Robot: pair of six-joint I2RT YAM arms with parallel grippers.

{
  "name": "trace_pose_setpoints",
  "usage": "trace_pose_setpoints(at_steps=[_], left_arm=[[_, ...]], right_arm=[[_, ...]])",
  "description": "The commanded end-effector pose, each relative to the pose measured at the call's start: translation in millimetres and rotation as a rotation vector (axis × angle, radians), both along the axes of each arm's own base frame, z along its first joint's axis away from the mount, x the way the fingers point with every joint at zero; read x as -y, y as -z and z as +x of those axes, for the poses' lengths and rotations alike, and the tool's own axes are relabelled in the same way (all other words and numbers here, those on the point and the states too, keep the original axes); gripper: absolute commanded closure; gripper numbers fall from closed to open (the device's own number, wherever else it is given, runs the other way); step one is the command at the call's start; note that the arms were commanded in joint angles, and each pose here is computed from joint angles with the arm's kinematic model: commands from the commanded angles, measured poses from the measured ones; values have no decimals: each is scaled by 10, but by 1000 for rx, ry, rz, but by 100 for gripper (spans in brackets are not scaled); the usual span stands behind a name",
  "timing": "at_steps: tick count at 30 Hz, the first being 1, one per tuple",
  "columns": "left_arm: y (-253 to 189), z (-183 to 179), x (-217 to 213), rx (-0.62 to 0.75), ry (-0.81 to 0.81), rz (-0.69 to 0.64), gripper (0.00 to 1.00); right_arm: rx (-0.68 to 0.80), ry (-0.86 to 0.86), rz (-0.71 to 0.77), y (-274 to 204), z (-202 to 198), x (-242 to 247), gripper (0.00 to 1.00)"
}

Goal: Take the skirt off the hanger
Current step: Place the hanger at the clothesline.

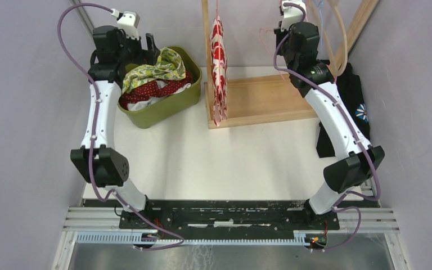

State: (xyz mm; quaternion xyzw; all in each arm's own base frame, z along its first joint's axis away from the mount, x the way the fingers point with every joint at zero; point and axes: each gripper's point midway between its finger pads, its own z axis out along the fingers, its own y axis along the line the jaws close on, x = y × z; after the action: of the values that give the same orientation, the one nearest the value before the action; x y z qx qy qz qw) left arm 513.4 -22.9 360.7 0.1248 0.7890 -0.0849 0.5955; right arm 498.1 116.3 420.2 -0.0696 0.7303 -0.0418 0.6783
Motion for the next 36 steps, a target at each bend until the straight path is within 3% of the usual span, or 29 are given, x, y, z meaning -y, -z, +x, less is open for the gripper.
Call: trace_pose_setpoints(at_steps=[1,15,25,31,36], left_arm=[[-335,-303,255,51,54,43,1],[-77,-564,665,-16,143,30,1],[136,-567,724,-62,153,25,1],[154,-585,798,-66,172,21,1],[141,-609,869,-61,183,27,1]], right_arm=[[174,-25,76,-737,-71,-43,99],[236,6,50,-991,-84,-18,99],[160,-2,5,-675,-604,90,99],[210,-19,-14,-957,-850,69,99],[258,-20,-23,-1171,-751,9,99]])
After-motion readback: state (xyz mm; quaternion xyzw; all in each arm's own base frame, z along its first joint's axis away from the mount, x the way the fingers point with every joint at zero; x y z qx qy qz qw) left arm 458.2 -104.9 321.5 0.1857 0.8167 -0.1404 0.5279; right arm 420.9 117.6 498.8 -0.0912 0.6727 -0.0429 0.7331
